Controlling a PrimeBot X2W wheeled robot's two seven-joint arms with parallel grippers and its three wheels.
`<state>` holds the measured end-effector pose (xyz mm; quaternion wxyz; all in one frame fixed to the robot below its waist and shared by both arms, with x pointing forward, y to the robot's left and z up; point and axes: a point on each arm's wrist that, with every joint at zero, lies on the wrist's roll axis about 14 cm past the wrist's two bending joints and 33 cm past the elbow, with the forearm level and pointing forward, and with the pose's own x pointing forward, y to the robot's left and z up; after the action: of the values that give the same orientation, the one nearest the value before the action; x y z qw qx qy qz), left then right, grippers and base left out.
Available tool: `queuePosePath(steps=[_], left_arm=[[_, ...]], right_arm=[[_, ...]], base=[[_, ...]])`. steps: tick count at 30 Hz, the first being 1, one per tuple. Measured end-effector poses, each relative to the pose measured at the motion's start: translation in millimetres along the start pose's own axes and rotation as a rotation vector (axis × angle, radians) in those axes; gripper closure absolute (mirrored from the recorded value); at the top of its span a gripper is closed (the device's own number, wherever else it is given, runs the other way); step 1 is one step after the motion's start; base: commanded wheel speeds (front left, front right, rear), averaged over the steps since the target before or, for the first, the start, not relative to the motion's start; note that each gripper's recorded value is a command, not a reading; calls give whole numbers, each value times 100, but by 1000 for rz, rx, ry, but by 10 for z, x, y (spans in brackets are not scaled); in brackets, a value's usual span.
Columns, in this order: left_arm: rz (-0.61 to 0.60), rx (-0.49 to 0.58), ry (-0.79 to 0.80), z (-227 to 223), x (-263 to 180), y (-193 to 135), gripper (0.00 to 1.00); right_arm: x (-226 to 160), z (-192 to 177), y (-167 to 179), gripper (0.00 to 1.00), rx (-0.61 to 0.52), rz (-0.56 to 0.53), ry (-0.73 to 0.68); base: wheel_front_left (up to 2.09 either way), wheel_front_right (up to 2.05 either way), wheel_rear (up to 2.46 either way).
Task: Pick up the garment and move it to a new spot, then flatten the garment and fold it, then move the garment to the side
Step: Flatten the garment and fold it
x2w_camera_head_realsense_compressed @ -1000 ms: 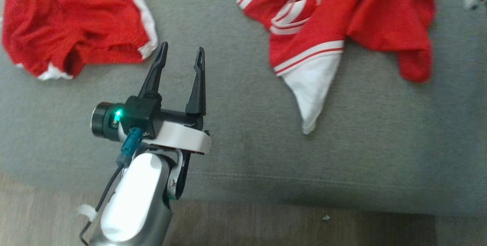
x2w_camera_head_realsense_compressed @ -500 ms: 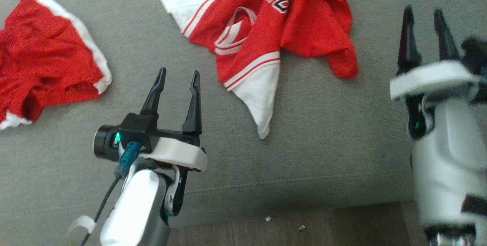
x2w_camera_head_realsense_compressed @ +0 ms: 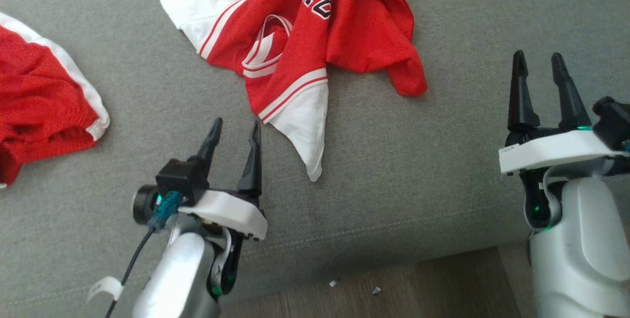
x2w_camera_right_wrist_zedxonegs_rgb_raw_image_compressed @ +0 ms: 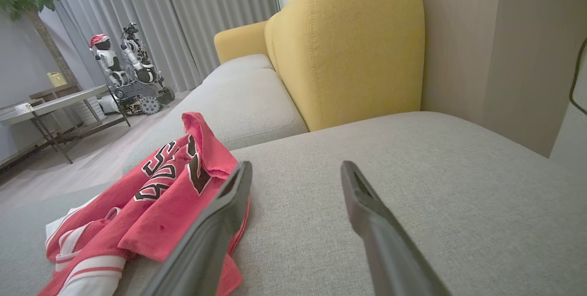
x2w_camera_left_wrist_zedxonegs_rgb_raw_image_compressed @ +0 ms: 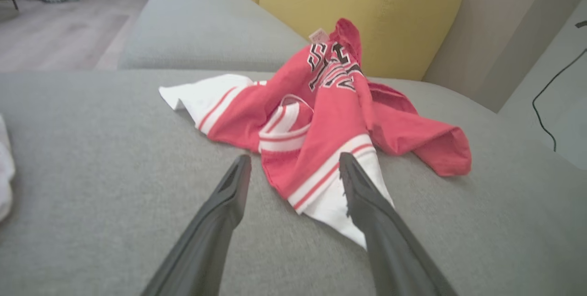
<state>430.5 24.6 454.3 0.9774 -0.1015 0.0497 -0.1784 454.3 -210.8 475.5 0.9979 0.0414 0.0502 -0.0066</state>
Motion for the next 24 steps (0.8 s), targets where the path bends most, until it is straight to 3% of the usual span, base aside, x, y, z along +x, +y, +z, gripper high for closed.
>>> queuePosePath(steps=[11, 16, 24], left_arm=[[-156, -161, 228, -666, -141, -454, 0], [-229, -163, 277, -769, -162, -663, 0], [-221, -156, 298, -824, -81, -686, 0]], right_arm=[[-115, -10, -59, 0, 20, -15, 7], [-139, -11, -104, 0, 22, -27, 7], [-154, -41, -137, 0, 23, -35, 10]], base=[[0, 0, 0], [0, 0, 0], [0, 0, 0]])
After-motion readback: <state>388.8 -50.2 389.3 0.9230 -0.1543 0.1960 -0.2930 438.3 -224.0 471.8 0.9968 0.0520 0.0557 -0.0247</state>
